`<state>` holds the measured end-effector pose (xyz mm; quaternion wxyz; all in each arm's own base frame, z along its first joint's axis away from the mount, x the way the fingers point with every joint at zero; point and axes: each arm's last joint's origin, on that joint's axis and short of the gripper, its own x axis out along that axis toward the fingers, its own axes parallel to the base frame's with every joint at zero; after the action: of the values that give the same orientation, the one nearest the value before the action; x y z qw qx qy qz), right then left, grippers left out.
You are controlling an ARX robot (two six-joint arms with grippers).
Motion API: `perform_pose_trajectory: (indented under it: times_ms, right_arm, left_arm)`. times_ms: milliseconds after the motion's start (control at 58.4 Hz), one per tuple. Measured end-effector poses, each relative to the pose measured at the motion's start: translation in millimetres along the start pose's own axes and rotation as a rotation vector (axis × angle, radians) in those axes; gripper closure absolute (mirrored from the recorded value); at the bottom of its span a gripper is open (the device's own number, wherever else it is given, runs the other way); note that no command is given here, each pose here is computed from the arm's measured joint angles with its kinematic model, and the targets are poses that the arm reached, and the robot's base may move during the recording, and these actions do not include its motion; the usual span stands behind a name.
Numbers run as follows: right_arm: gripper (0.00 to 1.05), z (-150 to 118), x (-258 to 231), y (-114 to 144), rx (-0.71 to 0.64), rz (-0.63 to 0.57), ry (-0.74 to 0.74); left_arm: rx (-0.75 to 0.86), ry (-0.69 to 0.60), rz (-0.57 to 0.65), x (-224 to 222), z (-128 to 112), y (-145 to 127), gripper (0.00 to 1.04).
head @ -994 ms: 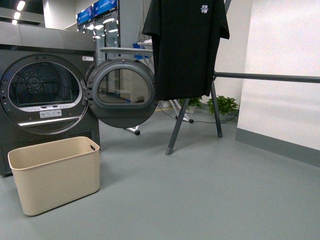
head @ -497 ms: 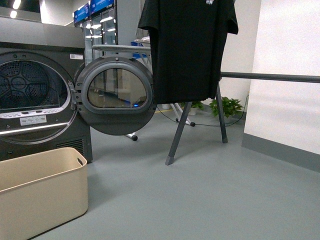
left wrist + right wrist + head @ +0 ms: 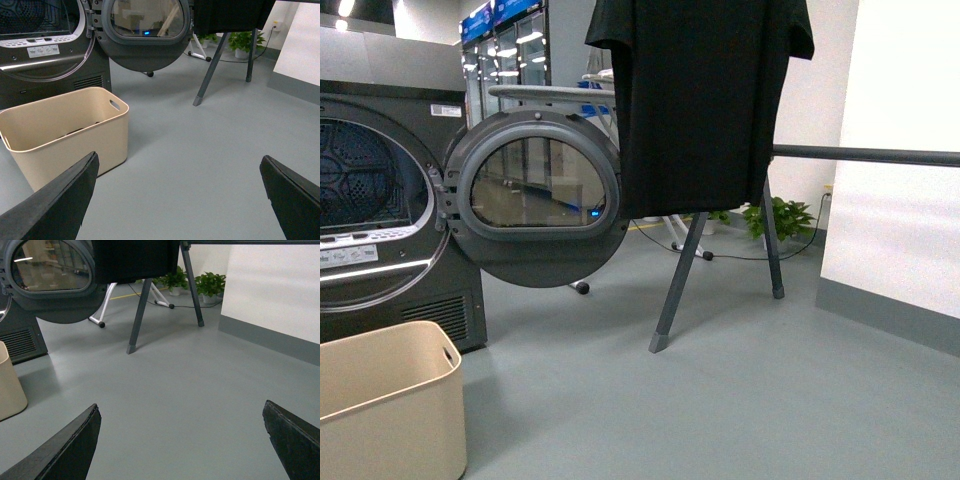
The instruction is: Move hamper under clothes hanger
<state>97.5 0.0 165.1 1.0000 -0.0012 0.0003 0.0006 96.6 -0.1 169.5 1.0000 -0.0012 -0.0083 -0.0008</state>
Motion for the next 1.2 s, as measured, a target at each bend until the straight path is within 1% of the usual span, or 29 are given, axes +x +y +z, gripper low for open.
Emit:
perform_pose_trajectory:
  times_ms: [1199]
  right_arm:
    - [0.08, -0.2, 0.1, 0.0, 0.0, 0.0, 0.001]
  left_arm:
    - [0.0, 0.0, 0.0, 0.0, 0.0, 0.0, 0.07]
